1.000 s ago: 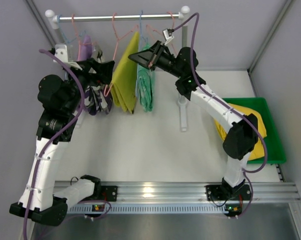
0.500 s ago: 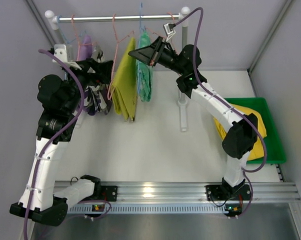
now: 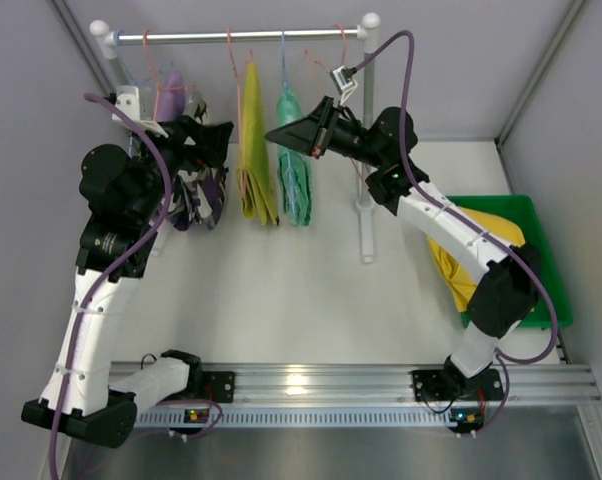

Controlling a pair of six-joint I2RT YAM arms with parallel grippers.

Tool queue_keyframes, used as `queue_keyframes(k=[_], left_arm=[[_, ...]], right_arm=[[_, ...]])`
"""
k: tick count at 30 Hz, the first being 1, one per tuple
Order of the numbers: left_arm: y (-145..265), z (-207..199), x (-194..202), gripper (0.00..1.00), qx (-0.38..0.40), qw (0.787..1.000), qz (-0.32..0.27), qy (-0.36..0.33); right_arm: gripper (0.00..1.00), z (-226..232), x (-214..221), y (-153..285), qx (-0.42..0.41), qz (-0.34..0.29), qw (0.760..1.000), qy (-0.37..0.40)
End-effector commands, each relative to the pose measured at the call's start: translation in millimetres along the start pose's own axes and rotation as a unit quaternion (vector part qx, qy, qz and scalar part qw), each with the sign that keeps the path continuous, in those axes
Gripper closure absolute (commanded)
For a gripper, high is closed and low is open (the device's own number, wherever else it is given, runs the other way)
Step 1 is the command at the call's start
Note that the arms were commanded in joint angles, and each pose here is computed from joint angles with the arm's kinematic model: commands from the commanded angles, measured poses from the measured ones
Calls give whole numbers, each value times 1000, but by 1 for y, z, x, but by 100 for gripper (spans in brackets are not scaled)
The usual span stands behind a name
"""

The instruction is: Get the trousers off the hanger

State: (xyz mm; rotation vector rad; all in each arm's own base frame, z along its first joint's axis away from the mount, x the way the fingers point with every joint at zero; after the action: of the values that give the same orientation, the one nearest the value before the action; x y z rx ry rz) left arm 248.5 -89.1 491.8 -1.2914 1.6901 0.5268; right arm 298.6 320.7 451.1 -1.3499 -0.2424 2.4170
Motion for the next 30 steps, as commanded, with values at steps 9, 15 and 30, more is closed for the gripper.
queue_keyframes(k=[9,15,30], left_arm=[[13,-54,3,13,212,963,95,132],[6,-54,9,15,226,926,134,269],[9,-71,51,27,261,888,207,317]], right_arm=[[100,112,-23,32,-141,-70,975,157],[100,128,-8,37,-133,-58,976,165],[100,139,12,39,-58,-48,981,177]])
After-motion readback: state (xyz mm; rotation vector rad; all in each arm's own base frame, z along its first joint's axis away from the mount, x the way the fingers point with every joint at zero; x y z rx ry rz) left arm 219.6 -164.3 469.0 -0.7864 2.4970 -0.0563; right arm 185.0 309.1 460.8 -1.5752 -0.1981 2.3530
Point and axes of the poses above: each gripper's point midway between its finger pads, its own y axis back along the fingers, its own z axis along the line the jaws close on, x = y × z, the point moved 8 cm from there along y, back along the fingers, and after that the axes turned 14 degrees about y, right-handed, at the moved point
